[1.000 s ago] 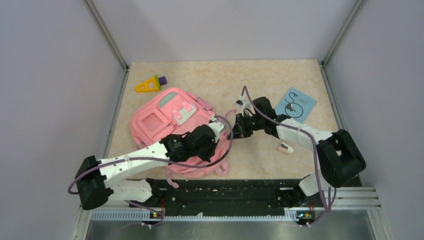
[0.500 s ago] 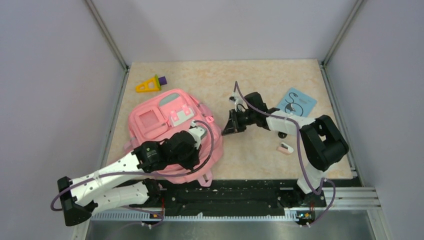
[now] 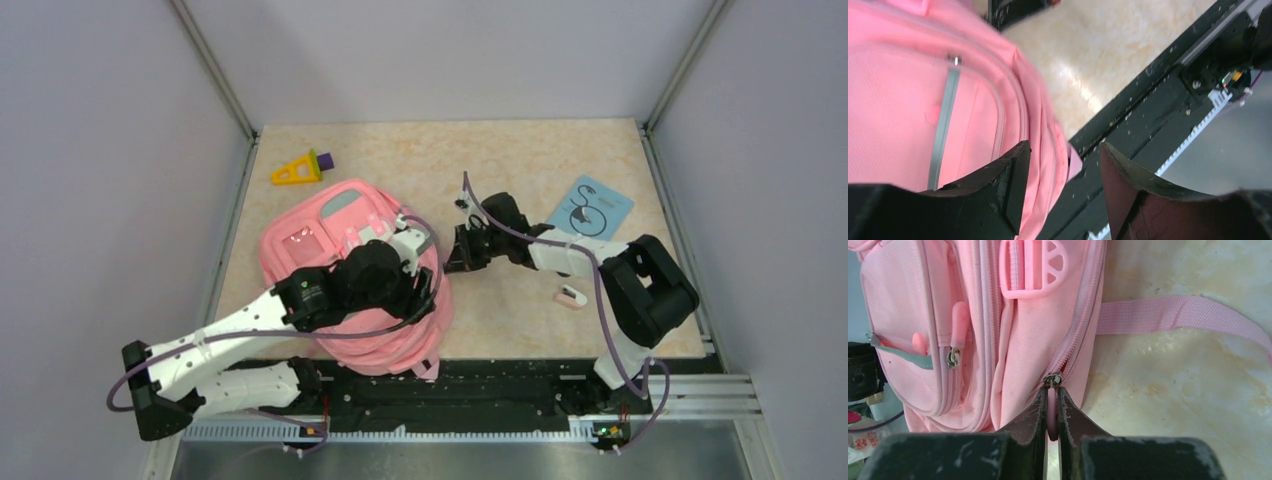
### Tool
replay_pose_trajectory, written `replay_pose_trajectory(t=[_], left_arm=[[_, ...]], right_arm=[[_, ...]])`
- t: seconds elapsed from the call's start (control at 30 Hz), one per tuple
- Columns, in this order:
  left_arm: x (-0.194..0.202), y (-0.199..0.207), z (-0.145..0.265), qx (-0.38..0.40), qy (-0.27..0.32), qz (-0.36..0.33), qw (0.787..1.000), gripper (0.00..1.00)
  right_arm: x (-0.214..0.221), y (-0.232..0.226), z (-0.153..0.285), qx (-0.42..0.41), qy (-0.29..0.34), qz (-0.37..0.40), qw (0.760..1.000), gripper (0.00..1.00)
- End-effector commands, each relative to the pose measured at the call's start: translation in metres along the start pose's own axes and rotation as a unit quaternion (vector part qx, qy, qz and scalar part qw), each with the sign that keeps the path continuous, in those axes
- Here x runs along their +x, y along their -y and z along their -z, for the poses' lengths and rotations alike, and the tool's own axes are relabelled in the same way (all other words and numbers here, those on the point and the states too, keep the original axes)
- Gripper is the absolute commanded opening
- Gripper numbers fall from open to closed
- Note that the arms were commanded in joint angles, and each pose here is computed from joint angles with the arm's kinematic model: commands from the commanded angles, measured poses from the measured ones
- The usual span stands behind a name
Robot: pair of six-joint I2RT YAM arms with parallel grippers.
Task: Pack the student bag
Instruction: Zip the student bag at the center of the board.
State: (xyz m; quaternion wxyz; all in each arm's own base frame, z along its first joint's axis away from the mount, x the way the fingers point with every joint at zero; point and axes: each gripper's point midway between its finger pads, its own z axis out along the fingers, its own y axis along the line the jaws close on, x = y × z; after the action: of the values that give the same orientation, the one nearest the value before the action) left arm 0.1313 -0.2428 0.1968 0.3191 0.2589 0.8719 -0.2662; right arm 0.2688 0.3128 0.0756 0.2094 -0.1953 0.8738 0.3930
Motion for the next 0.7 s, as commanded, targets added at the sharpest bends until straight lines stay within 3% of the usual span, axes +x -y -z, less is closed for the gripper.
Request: replay_pose_trajectory(t=[0.0, 0.17, 0.53, 0.57, 0.67], left_arm=[[-0.059, 0.016, -0.022, 0.006, 0.078, -0.024, 0.997, 0.59], [-0.057, -0.004, -0.059, -0.065, 0.050, -0.032, 0.996, 0.62], [-0.012, -0.042, -0.111, -0.177, -0.048, -0.070, 0.980, 0.68], [-0.009, -0.047, -0.113, -0.197, -0.053, -0.080, 0.976, 0.65], [-0.006, -0.058, -0.109, -0.248, -0.059, -0.110, 0.961, 0.44]], right_arm=[[-0.016, -0.029, 0.010, -0.027, 0.042, 0.031, 0.998, 0.00], [-0.014, -0.034, 0.017, -0.028, 0.050, 0.035, 0.998, 0.00], [-0.009, -0.031, 0.022, -0.019, 0.051, 0.038, 0.998, 0.00], [-0.009, -0.031, 0.023, -0.018, 0.051, 0.037, 0.998, 0.00], [-0.011, -0.033, 0.026, -0.017, 0.056, 0.040, 0.997, 0.00]])
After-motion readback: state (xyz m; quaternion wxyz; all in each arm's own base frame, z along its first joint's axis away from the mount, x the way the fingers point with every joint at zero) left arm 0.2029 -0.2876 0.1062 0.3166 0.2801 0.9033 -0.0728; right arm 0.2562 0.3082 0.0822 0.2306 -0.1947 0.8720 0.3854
